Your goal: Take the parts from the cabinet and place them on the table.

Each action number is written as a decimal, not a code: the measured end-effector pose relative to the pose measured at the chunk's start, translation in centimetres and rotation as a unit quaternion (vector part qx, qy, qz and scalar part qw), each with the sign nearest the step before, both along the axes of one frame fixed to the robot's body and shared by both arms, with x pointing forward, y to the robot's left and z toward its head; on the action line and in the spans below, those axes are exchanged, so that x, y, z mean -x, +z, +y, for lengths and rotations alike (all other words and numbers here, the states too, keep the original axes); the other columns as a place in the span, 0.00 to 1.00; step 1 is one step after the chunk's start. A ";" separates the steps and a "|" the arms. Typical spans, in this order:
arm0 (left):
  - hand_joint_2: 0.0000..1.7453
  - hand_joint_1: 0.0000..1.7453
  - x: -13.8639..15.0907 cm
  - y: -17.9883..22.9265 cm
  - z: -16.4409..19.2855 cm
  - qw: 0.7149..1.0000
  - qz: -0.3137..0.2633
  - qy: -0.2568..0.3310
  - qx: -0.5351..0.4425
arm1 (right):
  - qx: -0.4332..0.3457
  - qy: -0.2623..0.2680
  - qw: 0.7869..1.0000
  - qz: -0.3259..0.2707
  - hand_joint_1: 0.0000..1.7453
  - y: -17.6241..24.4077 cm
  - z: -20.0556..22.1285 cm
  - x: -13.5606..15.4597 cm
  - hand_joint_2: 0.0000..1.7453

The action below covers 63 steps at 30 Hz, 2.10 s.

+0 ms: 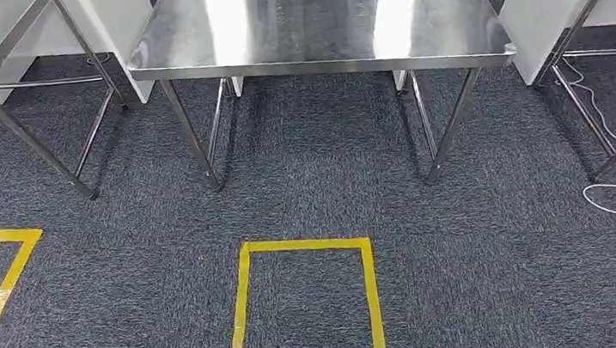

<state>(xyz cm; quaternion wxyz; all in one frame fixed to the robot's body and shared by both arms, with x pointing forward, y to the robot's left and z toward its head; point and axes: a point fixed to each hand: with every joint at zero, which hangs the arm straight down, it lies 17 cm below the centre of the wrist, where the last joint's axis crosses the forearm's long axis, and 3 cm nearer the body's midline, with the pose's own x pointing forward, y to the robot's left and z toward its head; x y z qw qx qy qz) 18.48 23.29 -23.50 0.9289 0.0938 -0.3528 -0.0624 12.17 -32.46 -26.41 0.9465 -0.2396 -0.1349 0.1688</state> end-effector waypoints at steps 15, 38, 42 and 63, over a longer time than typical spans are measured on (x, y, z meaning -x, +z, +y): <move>0.00 0.00 -0.9 0.2 -0.2 1.000 0.000 -0.001 0.001 | 0.003 -0.004 1.000 -0.003 0.00 0.1 -0.5 -0.5 1.00; 0.00 0.00 -0.6 0.1 -0.2 1.000 0.003 -0.005 0.000 | 0.002 -0.008 1.000 0.007 0.00 -0.1 -0.4 0.5 1.00; 0.00 0.00 -0.7 0.1 -0.4 1.000 0.002 -0.011 0.001 | 0.003 -0.013 1.000 0.008 0.00 -0.1 -0.6 0.5 1.00; 0.00 0.00 -0.5 0.0 -0.3 1.000 0.004 -0.018 -0.003 | -0.049 -0.015 0.998 0.026 0.00 -0.8 1.6 1.5 0.00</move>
